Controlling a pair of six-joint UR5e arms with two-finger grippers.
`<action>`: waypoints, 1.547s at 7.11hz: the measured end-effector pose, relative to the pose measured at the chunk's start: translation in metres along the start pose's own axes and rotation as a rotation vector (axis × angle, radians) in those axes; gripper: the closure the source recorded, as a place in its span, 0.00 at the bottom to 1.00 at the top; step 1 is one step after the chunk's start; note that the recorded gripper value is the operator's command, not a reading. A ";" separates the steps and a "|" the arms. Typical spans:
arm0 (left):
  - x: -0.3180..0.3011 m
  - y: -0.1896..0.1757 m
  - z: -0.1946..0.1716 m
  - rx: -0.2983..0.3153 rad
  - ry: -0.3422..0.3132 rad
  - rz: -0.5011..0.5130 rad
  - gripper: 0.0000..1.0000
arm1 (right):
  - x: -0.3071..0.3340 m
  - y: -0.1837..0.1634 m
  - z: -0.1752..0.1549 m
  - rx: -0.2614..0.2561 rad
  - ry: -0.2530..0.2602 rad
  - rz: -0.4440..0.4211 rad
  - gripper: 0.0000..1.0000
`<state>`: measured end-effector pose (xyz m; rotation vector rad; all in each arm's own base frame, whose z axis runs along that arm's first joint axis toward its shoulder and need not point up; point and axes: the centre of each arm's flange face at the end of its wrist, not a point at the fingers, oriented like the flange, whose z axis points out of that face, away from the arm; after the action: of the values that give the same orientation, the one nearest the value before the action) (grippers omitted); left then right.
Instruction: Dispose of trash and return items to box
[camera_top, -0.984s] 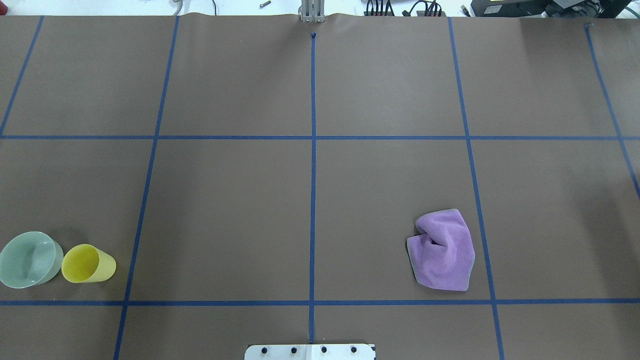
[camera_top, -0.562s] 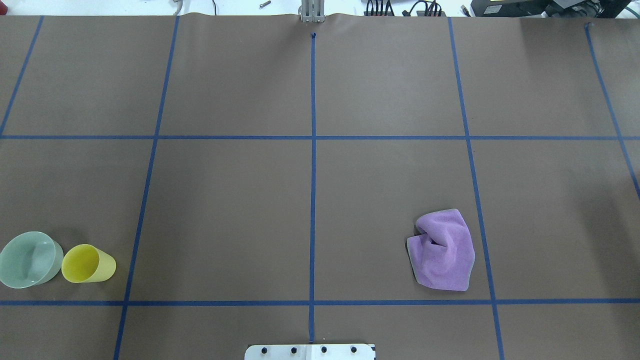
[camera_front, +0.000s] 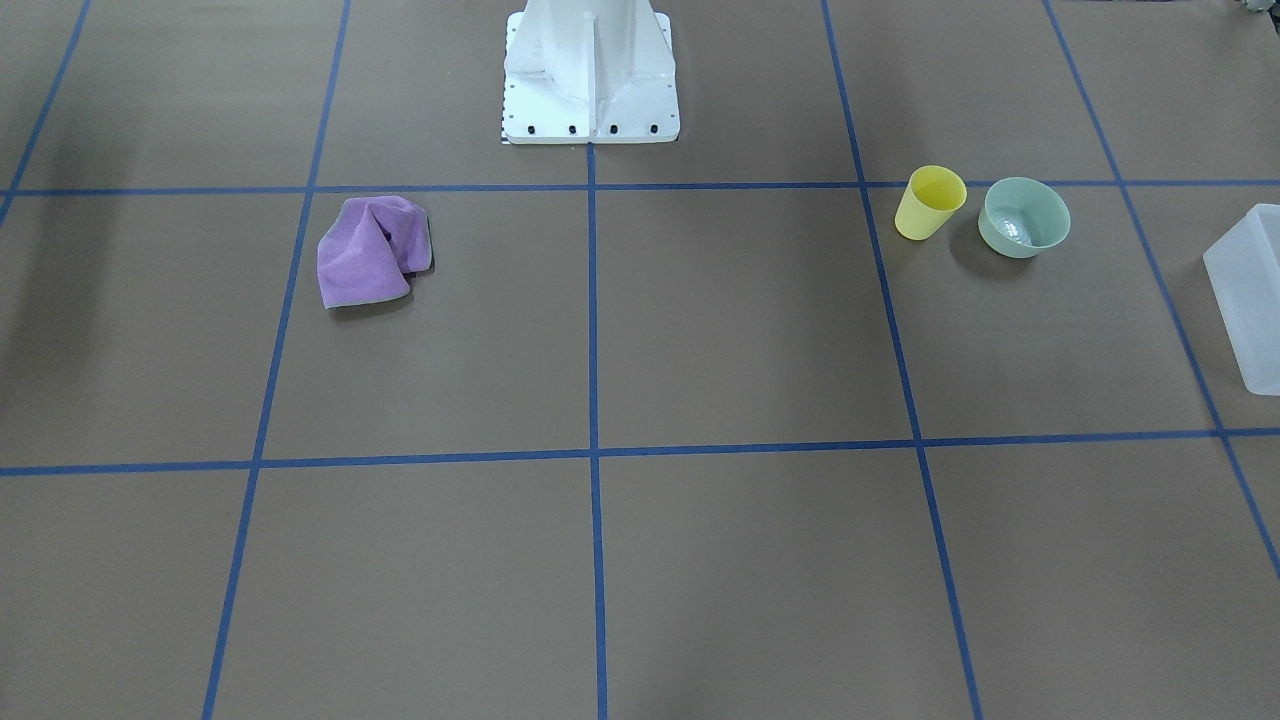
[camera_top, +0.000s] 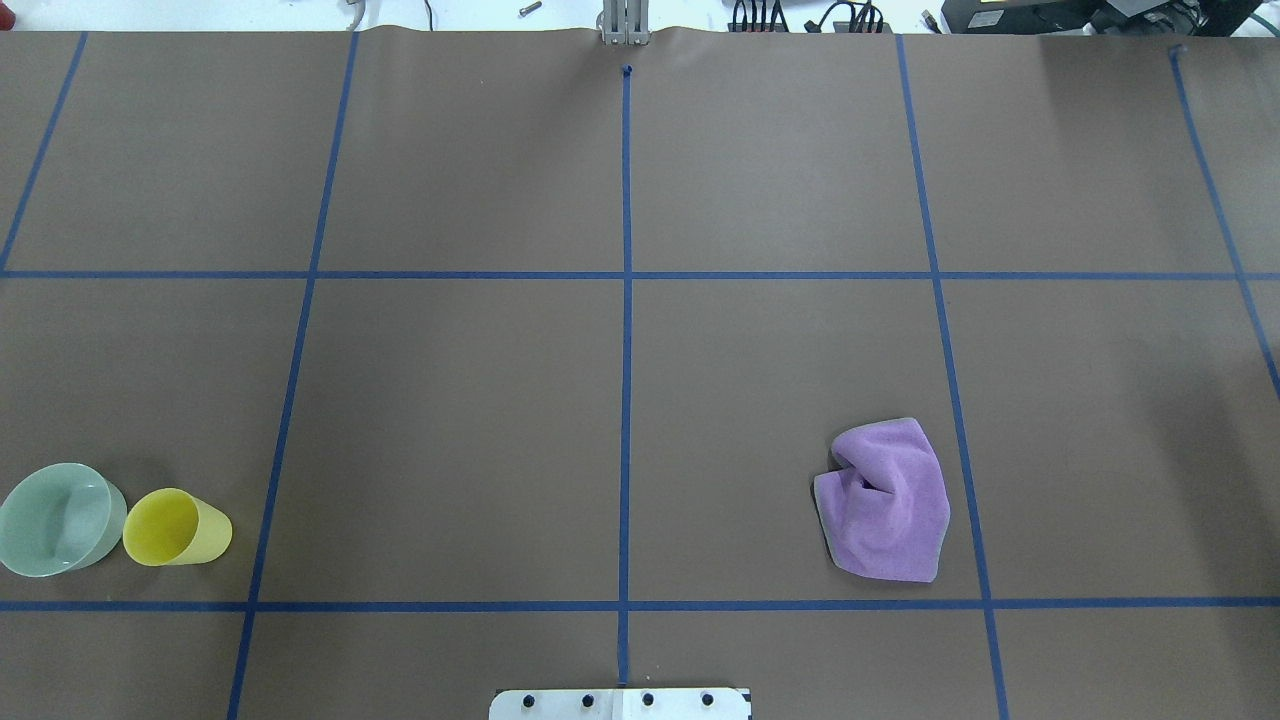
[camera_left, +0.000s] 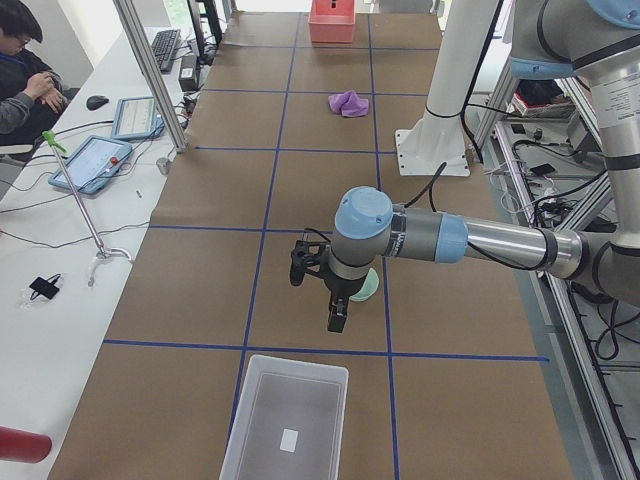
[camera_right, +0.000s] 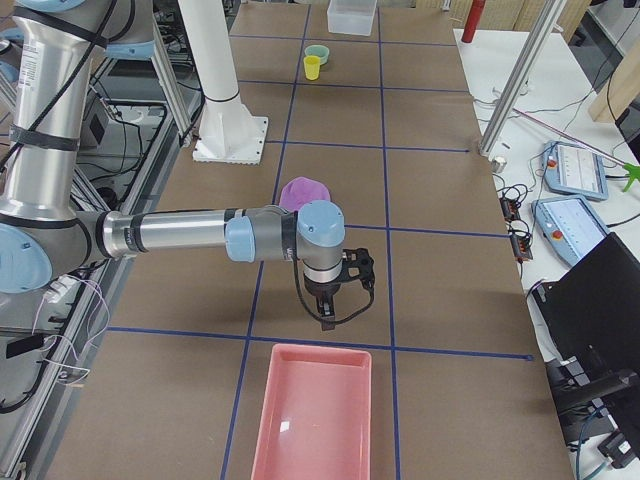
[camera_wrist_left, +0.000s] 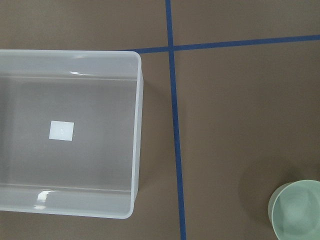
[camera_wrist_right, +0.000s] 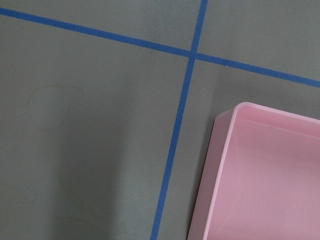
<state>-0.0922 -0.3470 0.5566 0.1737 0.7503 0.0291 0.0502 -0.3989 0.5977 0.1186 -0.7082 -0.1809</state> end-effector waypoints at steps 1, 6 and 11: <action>0.004 -0.009 -0.005 0.019 -0.002 0.019 0.01 | -0.007 -0.005 -0.008 0.019 -0.005 -0.010 0.00; 0.010 -0.047 -0.013 0.224 -0.004 0.212 0.01 | -0.065 -0.048 -0.070 0.158 -0.045 -0.132 0.00; 0.071 -0.050 0.044 0.126 0.178 0.153 0.01 | -0.135 -0.069 -0.073 0.157 -0.081 -0.054 0.00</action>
<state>-0.0118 -0.3965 0.5320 0.3518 0.9153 0.1449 -0.0115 -0.4347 0.4453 0.2820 -0.8001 -0.1828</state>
